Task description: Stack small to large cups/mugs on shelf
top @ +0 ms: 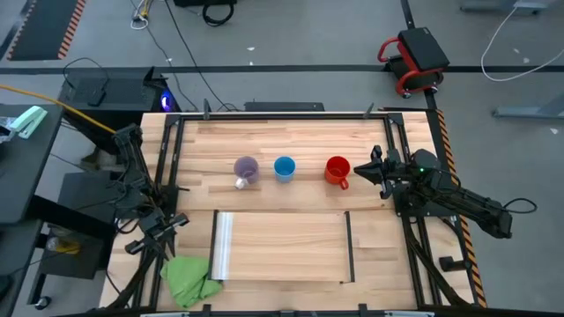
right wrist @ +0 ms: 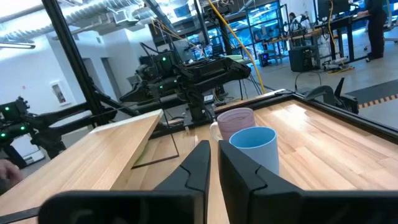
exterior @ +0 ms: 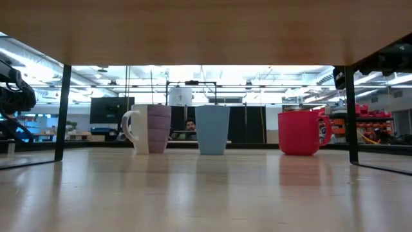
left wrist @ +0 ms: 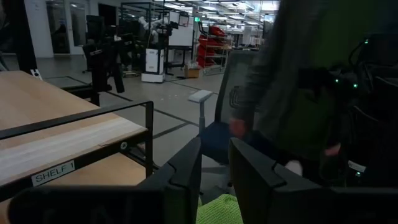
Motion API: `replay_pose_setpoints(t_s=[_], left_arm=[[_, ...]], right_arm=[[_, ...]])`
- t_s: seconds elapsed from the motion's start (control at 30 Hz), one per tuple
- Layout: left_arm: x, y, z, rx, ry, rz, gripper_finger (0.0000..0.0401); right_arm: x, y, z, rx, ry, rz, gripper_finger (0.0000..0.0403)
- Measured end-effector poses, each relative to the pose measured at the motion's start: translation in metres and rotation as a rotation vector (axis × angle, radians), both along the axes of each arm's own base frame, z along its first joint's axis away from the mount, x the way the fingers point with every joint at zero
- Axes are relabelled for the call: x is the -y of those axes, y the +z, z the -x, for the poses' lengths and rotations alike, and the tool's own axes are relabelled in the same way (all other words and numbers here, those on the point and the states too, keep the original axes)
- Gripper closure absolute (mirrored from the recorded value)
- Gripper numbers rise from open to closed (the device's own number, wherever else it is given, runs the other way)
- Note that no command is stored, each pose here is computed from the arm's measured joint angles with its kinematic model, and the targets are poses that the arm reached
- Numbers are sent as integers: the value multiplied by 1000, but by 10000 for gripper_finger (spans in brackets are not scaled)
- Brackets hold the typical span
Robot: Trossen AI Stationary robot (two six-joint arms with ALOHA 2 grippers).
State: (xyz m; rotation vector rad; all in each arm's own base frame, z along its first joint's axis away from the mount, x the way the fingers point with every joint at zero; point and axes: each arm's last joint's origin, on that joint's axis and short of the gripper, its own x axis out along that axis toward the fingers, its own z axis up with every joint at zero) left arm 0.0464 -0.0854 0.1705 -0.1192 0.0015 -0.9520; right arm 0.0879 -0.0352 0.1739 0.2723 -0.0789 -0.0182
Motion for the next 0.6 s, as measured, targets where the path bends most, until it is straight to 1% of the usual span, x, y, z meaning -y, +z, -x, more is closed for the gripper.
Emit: replay_pose_setpoints(t_s=[0.27,0.6], left_arm=[[0,0,0,1,0,2,318],[0,0,0,2,0,4,311]], right_arm=[[0,0,0,0,0,0,364],[0,0,0,0,0,0,364]])
